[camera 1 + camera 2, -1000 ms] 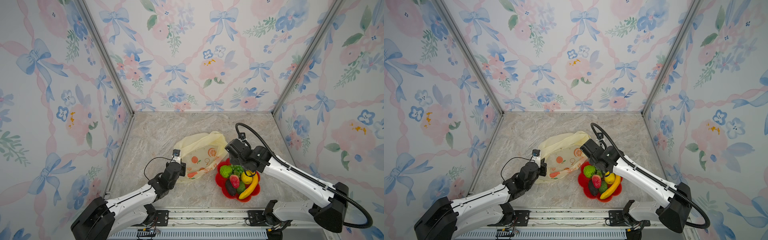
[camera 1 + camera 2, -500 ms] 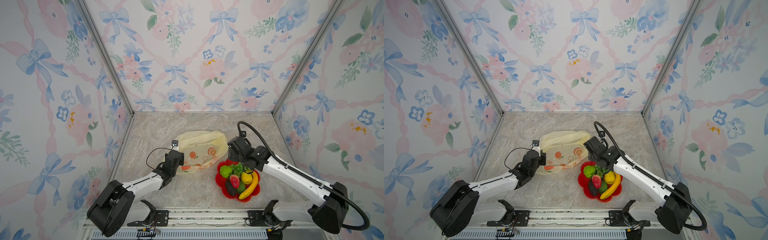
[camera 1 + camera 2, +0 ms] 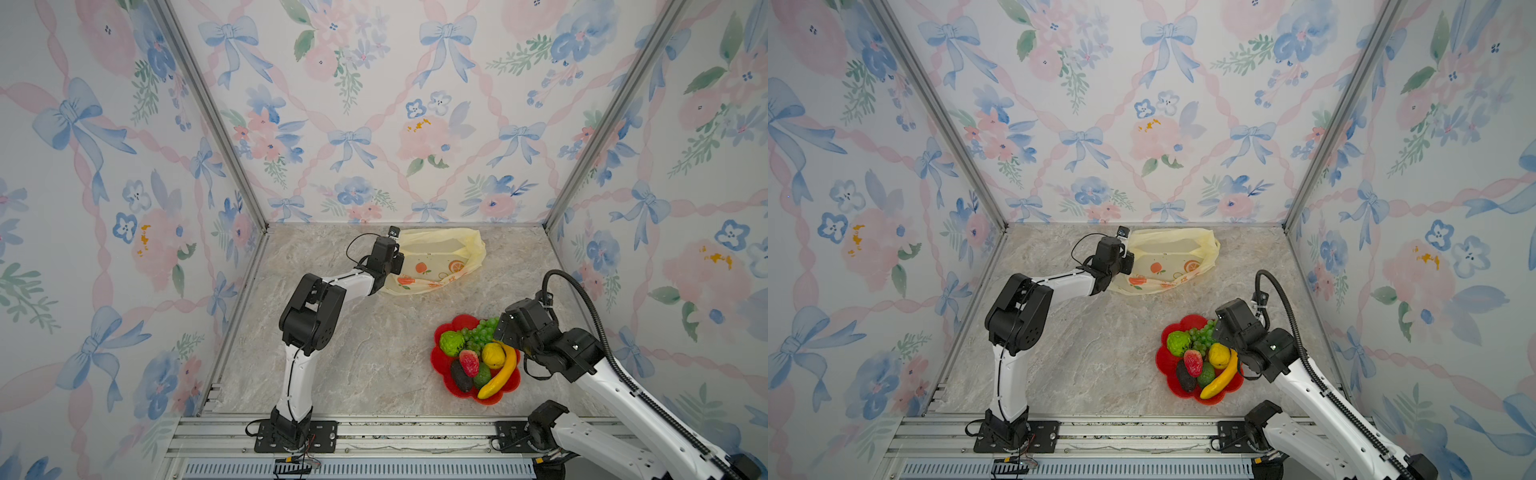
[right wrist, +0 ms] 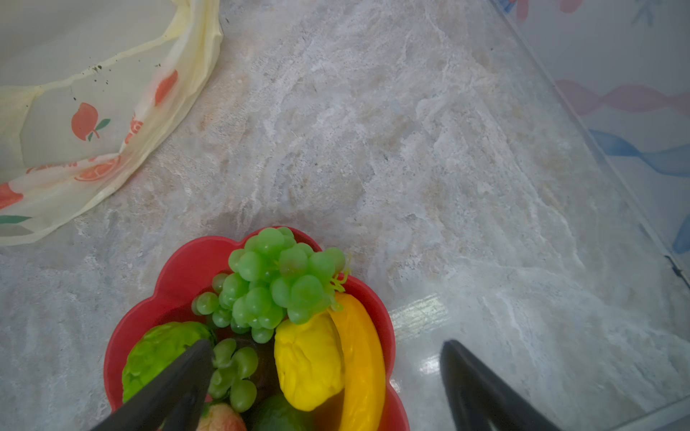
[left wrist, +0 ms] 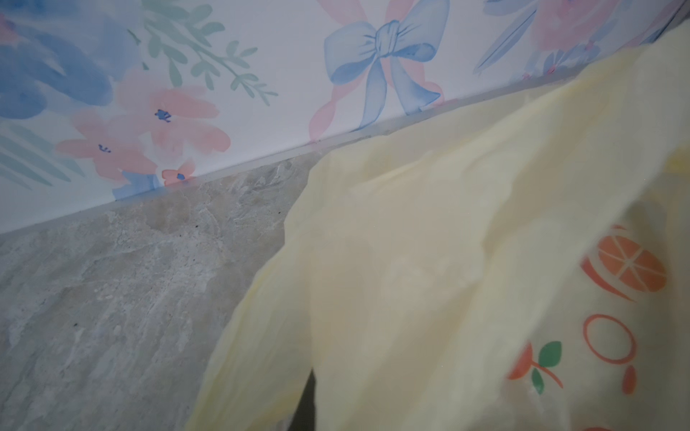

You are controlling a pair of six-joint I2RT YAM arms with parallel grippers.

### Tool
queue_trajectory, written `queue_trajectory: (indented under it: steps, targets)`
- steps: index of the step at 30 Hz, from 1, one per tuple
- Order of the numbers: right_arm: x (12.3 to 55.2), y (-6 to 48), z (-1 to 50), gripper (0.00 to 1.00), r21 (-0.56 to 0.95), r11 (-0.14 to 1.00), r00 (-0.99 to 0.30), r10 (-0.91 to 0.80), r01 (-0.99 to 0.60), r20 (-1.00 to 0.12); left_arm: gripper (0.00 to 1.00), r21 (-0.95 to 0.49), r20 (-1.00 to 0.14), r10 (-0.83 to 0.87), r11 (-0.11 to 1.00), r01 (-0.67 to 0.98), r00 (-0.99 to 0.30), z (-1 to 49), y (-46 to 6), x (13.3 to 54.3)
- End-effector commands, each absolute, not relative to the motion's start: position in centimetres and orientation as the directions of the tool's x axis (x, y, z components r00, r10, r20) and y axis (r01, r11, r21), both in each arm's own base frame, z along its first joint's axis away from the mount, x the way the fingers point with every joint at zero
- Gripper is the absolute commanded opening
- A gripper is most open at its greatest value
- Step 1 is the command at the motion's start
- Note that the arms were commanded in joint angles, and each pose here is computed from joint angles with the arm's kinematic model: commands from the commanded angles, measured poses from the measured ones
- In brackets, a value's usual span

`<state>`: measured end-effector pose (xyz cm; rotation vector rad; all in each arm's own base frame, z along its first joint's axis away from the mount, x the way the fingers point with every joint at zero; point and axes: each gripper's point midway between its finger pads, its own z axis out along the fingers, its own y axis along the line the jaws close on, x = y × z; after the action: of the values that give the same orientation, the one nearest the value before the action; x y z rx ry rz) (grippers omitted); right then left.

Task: Take fruits out of the plastic bag
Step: Move the plastic bag to the top-center of the table.

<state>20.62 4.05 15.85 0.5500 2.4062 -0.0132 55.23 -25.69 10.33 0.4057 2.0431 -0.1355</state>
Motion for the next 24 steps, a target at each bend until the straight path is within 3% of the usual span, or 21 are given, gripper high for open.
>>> queue_trajectory:
  steps: [1, 8, 13, 17, 24]
  targets:
    - [17.9, 3.6, 13.1, 0.97, 0.154, 0.870, -0.703, 0.472, 0.468, -0.532, 0.32, 0.119, -0.810, 0.318, 0.911, 0.394, -0.492, 9.2, -26.1, 56.4]
    - [16.1, 3.8, 11.2, 0.97, 0.168, 0.836, -0.691, 0.531, 0.523, -0.490, 0.71, 0.116, -0.805, 0.301, 0.925, 0.362, -0.511, 11.7, -25.6, 56.5]
    - [15.8, 4.2, 10.0, 0.97, 0.202, 0.816, -0.681, 0.566, 0.541, -0.464, 0.94, -0.003, -0.798, 0.200, 0.942, 0.336, -0.568, 14.2, -24.9, 54.4]
    - [15.8, 4.9, 9.3, 0.97, 0.251, 0.801, -0.675, 0.595, 0.544, -0.436, 0.98, -0.212, -0.781, 0.059, 0.911, 0.353, -0.621, 16.7, -24.6, 51.6]
    - [16.3, 6.6, 7.5, 0.97, 0.370, 0.760, -0.661, 0.649, 0.535, -0.377, 0.98, -0.296, -0.745, -0.048, 0.918, 0.264, -0.665, 17.5, -22.0, 46.8]
